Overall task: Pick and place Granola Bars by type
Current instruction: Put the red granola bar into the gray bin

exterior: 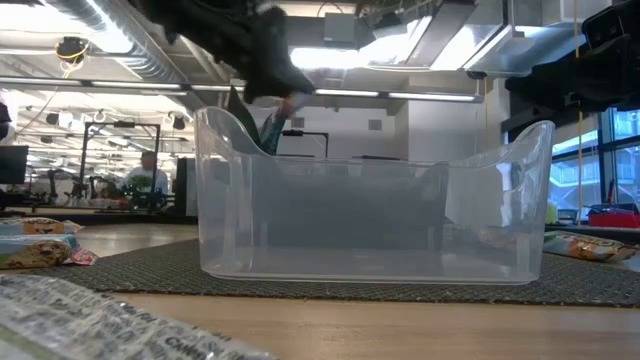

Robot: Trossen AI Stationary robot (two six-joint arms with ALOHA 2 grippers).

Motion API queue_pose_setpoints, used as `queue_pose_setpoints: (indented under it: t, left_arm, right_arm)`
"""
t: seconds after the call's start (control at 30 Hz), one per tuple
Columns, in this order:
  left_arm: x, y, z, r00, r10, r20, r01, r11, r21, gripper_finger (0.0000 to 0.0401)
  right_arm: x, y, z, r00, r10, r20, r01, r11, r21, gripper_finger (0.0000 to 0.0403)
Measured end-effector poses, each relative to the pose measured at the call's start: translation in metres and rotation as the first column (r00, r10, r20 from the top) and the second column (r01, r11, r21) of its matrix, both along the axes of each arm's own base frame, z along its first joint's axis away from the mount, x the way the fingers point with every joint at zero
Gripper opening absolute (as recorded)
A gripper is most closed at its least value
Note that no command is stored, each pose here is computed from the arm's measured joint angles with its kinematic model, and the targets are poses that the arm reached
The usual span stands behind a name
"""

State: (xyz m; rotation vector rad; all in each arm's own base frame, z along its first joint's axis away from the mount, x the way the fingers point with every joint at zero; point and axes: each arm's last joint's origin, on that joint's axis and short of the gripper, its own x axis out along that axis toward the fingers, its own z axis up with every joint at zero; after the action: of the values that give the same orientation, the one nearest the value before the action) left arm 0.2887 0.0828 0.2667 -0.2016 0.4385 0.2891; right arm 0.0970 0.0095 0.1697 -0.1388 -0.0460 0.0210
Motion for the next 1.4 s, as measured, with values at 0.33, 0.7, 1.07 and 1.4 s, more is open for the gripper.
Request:
queue_pose_setpoints:
  t: [0.33,0.7,1.07,1.4]
  left_arm:
    - [0.049,0.041,-0.027,0.988,-0.046,-0.145,0.053,0.998,0.045,0.0097]
    - [0.077,0.05,-0.084,0.956,-0.081,-0.282,0.091,0.996,0.023,0.0097]
    - [0.08,0.051,-0.099,0.948,-0.081,-0.308,0.087,0.996,0.005,0.0097]
    - [0.082,0.052,-0.097,0.964,-0.046,-0.262,0.038,0.999,-0.032,0.0098]
  right_arm:
    - [0.0,0.0,0.006,0.998,-0.001,0.059,0.002,1.0,-0.019,0.0242]
    - [0.0,0.0,0.005,0.999,-0.009,0.051,0.011,0.999,-0.041,0.0242]
    - [0.0,0.0,0.006,0.998,-0.011,0.06,0.015,0.998,-0.066,0.0242]
    - [-0.004,-0.007,0.026,0.964,-0.235,-0.126,0.249,0.962,0.109,0.0242]
